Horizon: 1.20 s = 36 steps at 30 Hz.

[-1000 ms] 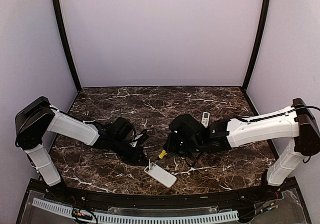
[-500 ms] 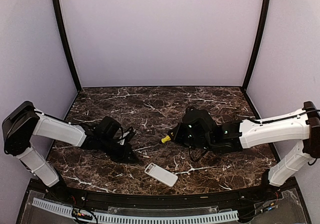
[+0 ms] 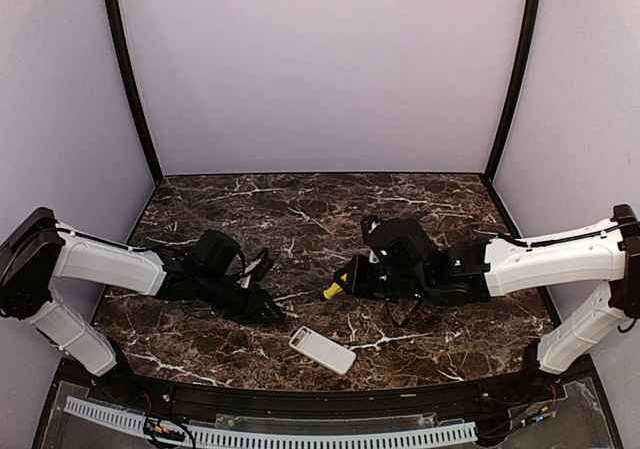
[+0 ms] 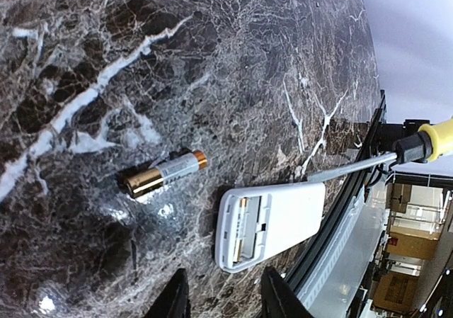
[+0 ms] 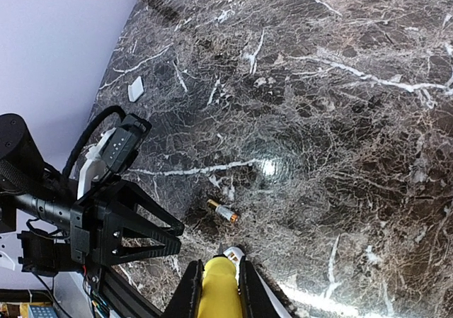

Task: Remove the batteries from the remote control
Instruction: Remove the battery from the remote control without the battery cover, then adjust the remote control without the battery cover at the center of the board.

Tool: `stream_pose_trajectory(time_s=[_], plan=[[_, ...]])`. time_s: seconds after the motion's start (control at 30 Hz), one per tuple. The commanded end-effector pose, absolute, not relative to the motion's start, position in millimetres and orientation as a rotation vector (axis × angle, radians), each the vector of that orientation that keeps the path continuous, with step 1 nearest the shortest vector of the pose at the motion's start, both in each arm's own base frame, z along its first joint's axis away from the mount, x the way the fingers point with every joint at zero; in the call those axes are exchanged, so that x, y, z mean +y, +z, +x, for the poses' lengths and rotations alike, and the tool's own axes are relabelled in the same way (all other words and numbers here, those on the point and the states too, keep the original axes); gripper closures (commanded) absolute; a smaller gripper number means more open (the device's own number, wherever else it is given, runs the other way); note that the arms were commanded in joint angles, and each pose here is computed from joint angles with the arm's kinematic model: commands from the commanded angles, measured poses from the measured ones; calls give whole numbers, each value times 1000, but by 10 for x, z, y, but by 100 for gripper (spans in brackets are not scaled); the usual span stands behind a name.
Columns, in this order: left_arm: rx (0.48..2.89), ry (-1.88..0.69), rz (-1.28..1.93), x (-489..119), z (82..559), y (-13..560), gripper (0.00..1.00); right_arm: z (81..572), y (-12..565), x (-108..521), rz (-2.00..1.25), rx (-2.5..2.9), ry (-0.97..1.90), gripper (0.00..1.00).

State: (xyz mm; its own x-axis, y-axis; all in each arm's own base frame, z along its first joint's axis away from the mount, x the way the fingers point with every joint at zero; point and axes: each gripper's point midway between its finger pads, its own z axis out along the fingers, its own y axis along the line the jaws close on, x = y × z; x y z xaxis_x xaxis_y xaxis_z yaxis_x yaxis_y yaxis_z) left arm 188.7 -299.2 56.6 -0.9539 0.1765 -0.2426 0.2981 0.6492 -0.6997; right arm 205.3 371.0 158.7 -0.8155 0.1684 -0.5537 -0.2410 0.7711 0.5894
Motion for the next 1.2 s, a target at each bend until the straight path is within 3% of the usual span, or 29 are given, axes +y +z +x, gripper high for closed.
stream_pose_trajectory(time_s=[0.0,0.2,0.53,1.17], plan=[[2749,-1265,327,-3052,1749,634,62,1966,1656,3773,-283,2345,879,100],[2850,-1372,170,-3168,1502,584,52,2026,1608,3649,-291,2371,769,100],[2957,-1423,84,-3425,1232,373,50,2074,1784,3577,-262,2307,810,100],[2882,-1153,380,-3703,1717,315,50,2053,1824,3348,-165,2276,830,100]])
